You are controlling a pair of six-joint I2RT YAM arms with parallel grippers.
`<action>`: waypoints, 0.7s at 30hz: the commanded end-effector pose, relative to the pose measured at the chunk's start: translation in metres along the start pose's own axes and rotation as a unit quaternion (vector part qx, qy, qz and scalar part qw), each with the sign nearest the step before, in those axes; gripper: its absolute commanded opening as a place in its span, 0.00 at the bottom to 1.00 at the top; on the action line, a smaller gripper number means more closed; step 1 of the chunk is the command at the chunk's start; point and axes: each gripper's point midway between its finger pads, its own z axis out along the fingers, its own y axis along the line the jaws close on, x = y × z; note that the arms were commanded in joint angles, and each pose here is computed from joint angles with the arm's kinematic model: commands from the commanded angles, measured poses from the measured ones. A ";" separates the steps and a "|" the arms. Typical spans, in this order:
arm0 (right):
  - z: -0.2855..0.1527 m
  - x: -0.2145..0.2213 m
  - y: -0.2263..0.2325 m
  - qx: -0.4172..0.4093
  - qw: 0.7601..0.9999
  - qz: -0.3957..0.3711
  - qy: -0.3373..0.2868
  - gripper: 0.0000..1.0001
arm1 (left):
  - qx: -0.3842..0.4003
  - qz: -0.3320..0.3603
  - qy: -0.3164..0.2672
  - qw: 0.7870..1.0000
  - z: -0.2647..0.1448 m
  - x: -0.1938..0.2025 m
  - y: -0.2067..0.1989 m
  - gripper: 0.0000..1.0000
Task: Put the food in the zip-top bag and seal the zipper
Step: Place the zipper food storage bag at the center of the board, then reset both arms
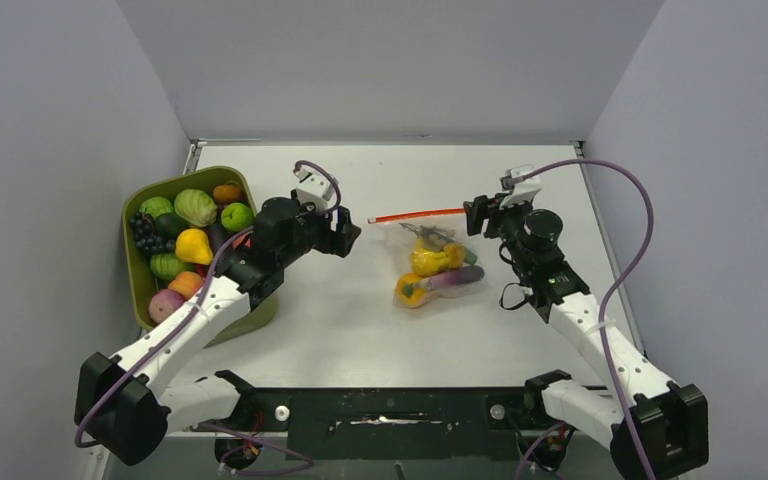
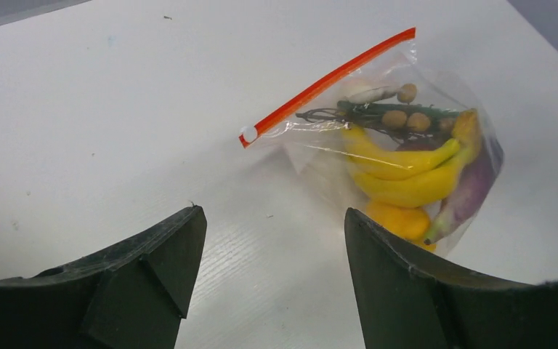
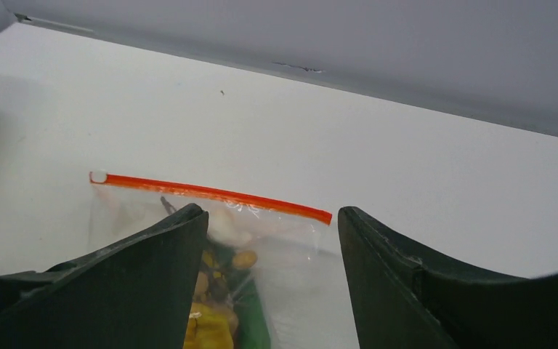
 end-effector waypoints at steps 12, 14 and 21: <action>-0.087 -0.060 0.006 0.002 0.990 0.131 -0.050 0.98 | -0.077 -0.120 -0.161 0.977 -0.072 -0.089 0.015 0.77; -0.096 -0.067 0.003 0.013 0.987 0.154 -0.052 0.97 | -0.066 -0.120 -0.183 0.974 -0.083 -0.099 0.011 0.78; -0.114 -0.070 -0.002 0.037 0.982 0.182 -0.033 0.98 | -0.047 -0.127 -0.231 0.964 -0.108 -0.116 0.005 0.79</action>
